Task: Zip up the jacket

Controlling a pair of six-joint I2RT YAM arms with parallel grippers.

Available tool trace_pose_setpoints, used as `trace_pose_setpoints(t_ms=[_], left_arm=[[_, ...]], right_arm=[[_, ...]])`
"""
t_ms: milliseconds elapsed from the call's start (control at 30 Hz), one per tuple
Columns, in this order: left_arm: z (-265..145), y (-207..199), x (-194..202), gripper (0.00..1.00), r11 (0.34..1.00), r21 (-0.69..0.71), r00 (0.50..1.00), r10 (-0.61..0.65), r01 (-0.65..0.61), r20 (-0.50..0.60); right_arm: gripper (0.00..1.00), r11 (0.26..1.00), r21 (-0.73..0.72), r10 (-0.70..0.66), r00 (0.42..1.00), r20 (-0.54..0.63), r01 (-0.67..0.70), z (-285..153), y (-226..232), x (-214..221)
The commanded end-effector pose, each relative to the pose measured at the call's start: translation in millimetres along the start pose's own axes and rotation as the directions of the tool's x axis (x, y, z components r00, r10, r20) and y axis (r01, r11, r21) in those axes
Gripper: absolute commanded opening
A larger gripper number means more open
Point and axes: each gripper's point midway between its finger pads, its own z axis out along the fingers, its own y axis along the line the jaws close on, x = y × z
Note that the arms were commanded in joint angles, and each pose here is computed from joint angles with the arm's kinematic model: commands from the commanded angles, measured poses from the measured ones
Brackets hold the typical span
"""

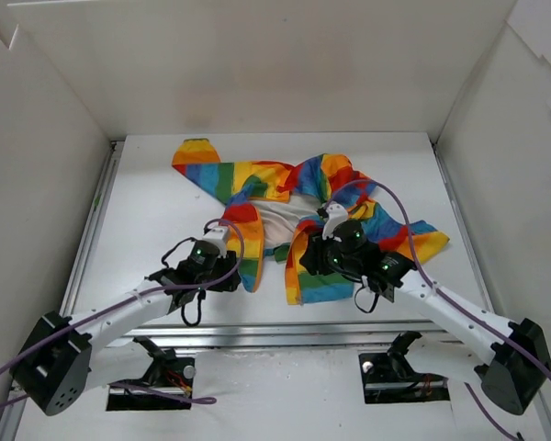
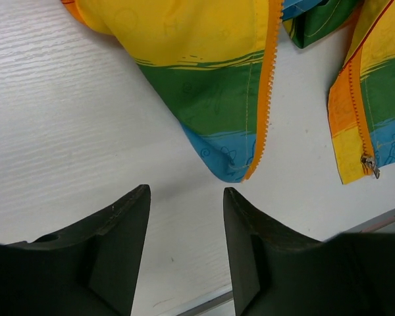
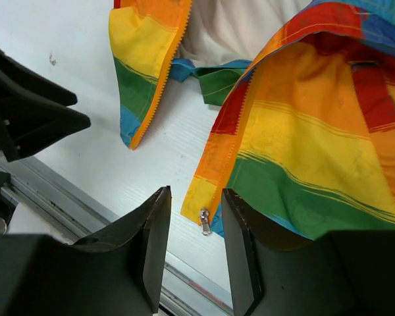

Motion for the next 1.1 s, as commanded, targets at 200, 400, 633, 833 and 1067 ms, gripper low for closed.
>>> trace_pose_setpoints(t_ms=[200,400,633,833,1067], left_arm=[[36.9,-33.6,-32.0,0.45,0.993,0.119,0.999,-0.006,0.000,0.052],[58.7,-19.7,-40.4,0.44,0.998,0.052,0.997,-0.037,0.033,0.072],[73.4,-40.8,-49.6,0.26,0.983,0.162,0.991,-0.104,0.090,0.081],[73.5,-57.6,-58.0,0.00,0.951,0.260,0.974,-0.199,0.165,0.112],[47.0,-56.3,-67.3,0.00,0.893,0.301,0.894,-0.402,0.334,0.199]], right_arm=[[0.35,0.995,-0.103,-0.001,1.000,0.001,0.001,21.6,35.8,2.0],[0.35,0.993,-0.118,-0.004,1.000,-0.018,0.002,30.2,44.3,11.4],[0.49,0.992,-0.109,0.065,0.997,-0.035,-0.068,46.7,44.7,24.4],[0.52,0.983,-0.098,0.156,0.988,-0.020,-0.157,59.3,44.8,24.6],[0.00,0.971,-0.111,0.207,0.977,-0.049,-0.211,70.9,50.3,31.0]])
